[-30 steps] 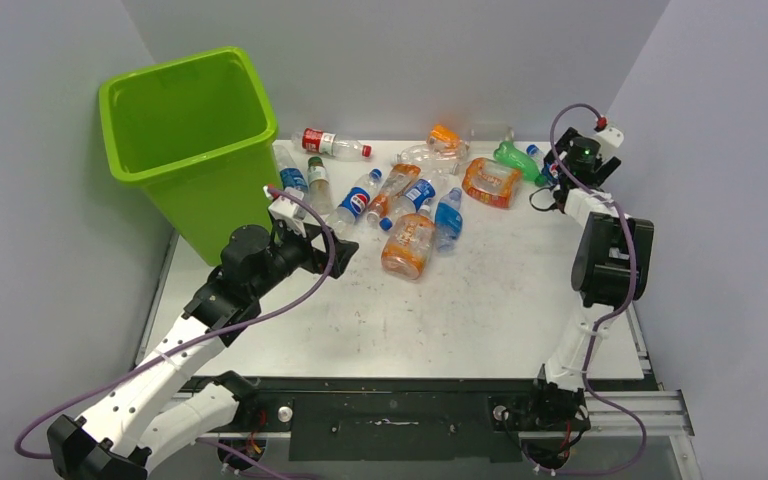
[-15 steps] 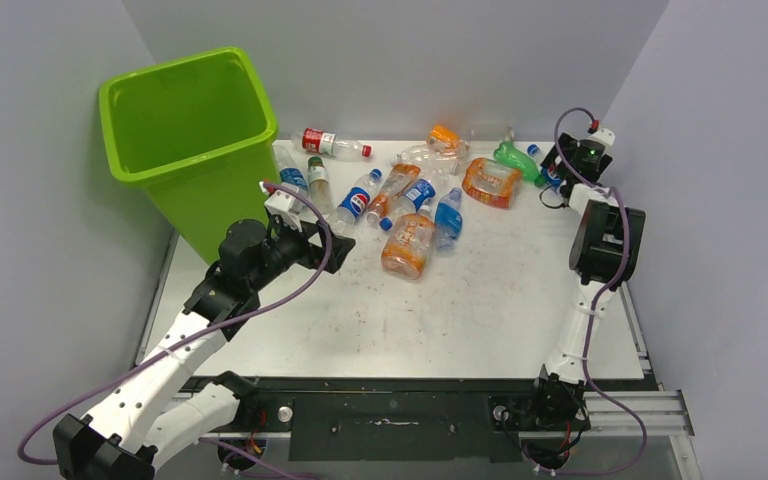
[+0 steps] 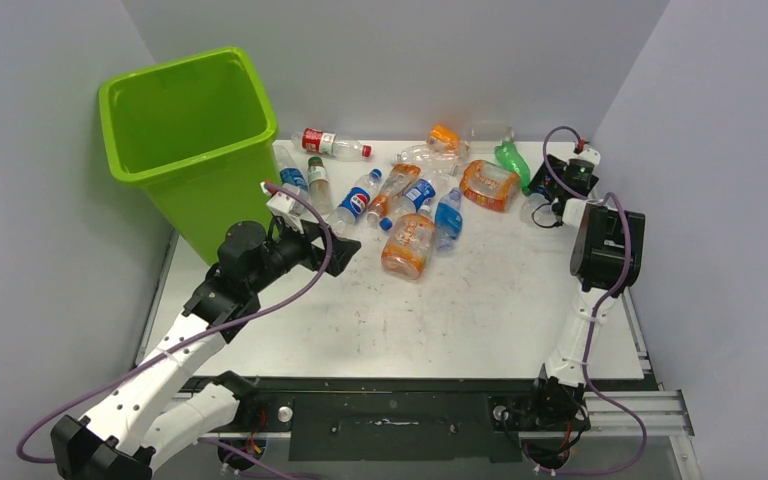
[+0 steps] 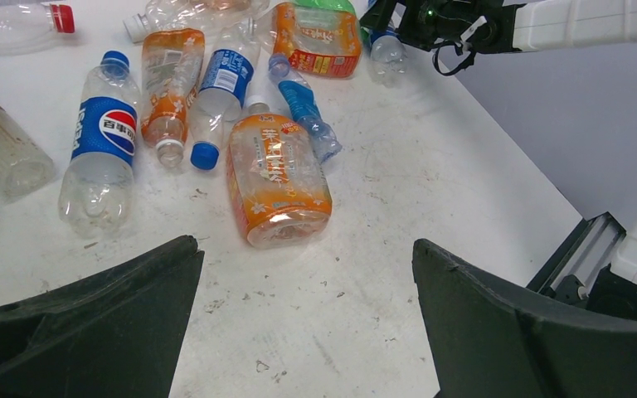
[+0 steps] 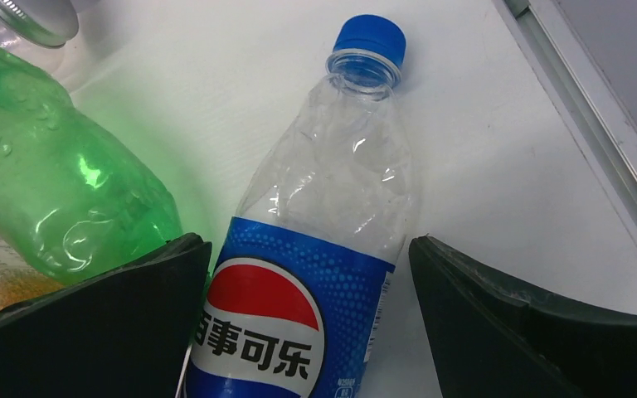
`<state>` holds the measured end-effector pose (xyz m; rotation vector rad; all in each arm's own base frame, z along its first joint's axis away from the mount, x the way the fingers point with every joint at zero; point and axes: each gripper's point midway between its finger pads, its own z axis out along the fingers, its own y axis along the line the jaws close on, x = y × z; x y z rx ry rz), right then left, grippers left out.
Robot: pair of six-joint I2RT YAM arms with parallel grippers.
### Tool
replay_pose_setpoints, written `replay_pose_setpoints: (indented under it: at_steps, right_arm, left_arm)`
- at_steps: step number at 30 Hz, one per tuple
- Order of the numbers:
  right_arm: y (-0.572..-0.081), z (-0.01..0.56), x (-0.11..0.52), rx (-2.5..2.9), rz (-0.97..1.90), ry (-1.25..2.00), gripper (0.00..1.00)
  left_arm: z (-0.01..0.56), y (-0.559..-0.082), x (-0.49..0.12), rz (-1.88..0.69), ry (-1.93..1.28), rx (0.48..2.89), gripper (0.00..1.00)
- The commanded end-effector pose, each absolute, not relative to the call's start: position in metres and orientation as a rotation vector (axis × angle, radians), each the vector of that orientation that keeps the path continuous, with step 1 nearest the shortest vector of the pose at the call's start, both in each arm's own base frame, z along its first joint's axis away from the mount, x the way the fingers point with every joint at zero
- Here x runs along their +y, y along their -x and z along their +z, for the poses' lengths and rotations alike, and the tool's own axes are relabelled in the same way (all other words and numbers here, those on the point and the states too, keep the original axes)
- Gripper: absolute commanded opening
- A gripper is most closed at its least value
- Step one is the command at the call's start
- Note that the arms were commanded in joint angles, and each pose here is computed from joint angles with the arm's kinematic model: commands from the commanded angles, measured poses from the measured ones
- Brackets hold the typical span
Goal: Put the plastic bottles in the bin
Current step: Pick up the plastic bottle from the corner of the board.
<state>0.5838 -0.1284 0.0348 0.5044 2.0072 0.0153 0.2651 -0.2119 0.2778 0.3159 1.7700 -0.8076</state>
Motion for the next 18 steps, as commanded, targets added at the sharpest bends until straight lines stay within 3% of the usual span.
replay_pose_setpoints:
  at_steps: [1,4,11,18]
  right_arm:
    - [-0.574,0.057,-0.125,1.998,0.029,-0.507,0.97]
    - [-0.569,0.057,-0.126,2.004,0.025,-0.514,0.97]
    - [-0.564,0.072,-0.125,1.974,0.032,-0.534,0.5]
    - [-0.554,0.144,-0.119,1.793,0.053,-0.6,0.31]
  left_arm:
    - [0.302,-0.26,-0.216,-0.839,-0.33,1.685,0.98]
    - [0.302,-0.259,-0.216,-0.832,-0.332,1.682,0.98]
    - [0.305,-0.258,-0.214,-0.816,-0.33,1.669,0.98]
    - [0.308,-0.255,-0.212,-0.814,-0.329,1.646,0.98]
